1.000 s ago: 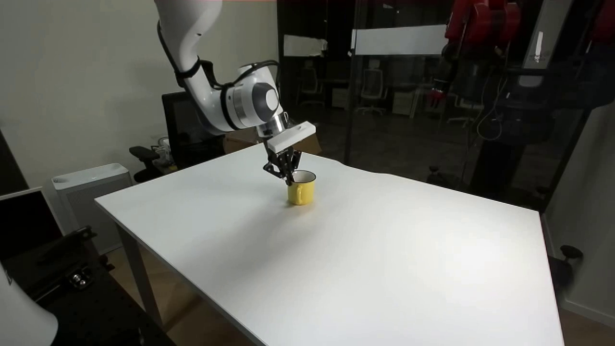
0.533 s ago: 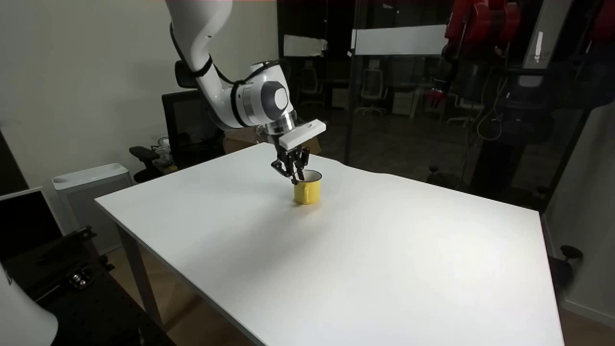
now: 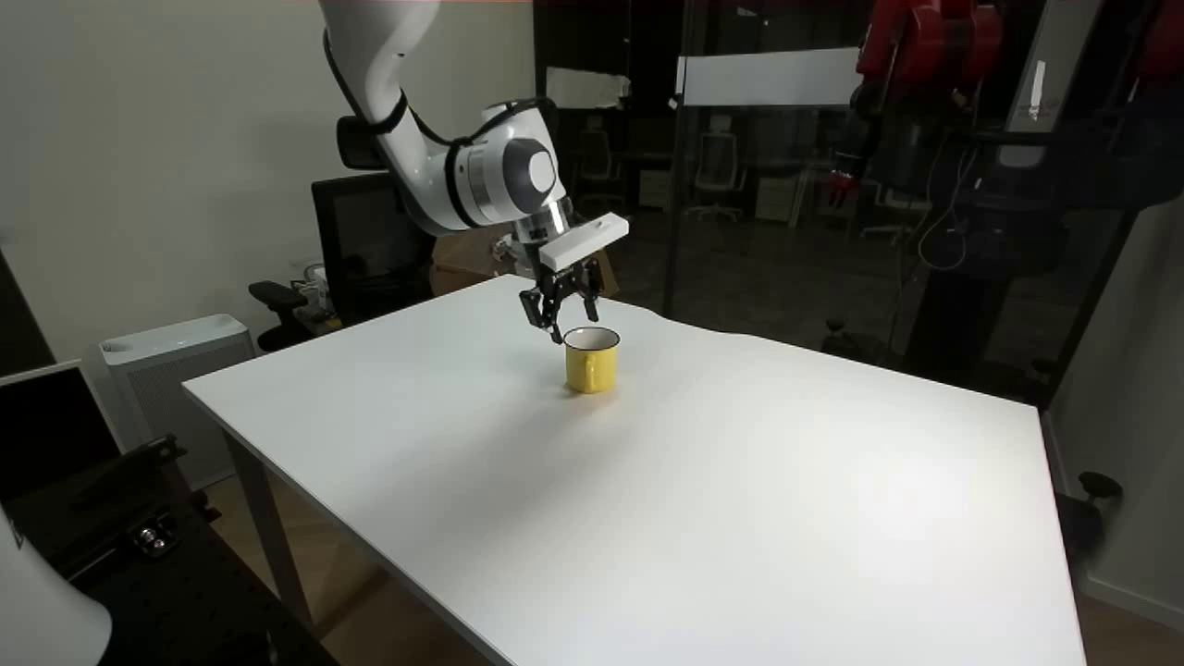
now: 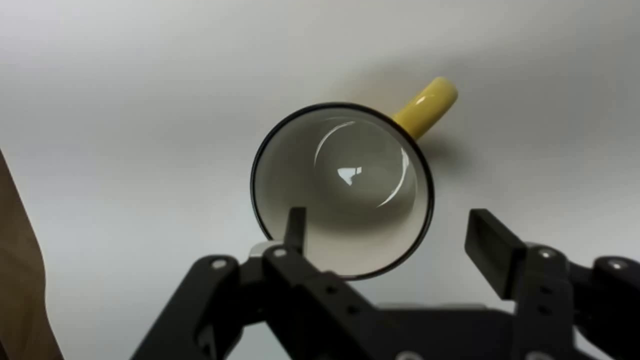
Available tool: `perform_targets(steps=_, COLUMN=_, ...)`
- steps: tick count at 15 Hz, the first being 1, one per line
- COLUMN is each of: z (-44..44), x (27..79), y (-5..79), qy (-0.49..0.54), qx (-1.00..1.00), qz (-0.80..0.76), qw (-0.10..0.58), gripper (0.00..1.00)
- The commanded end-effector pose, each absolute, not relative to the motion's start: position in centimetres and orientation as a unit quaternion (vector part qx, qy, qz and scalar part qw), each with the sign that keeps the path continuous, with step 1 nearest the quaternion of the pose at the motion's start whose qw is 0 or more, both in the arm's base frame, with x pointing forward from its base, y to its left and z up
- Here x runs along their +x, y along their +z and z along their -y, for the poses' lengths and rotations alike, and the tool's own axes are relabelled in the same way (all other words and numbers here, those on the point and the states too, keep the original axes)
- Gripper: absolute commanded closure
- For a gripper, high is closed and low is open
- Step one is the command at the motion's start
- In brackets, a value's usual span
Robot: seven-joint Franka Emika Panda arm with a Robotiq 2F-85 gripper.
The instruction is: Move the cup slightly up the table
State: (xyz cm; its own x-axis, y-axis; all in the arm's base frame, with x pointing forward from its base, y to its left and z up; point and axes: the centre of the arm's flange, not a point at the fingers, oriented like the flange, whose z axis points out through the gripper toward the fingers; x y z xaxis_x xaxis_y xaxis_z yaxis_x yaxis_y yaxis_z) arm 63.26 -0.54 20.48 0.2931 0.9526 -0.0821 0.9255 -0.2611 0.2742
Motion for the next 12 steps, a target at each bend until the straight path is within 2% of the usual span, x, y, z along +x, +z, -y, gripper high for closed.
perform_targets(steps=1, z=-1.9, x=62.2, y=25.4, qy=0.048, qx=0.804, qz=-0.578, qw=0.132, gripper=0.00)
perform_targets(steps=3, z=-3.8, x=60.9, y=27.7, qy=0.040, qx=0.811, qz=-0.573, qw=0.112, gripper=0.00)
perform_targets(steps=4, z=-2.2, x=62.8, y=24.7, qy=0.046, qx=0.800, qz=-0.586, qw=0.124, gripper=0.00)
perform_targets(steps=12, z=-3.7, x=61.2, y=26.6, qy=0.036, qx=0.803, qz=-0.584, qw=0.111, gripper=0.00)
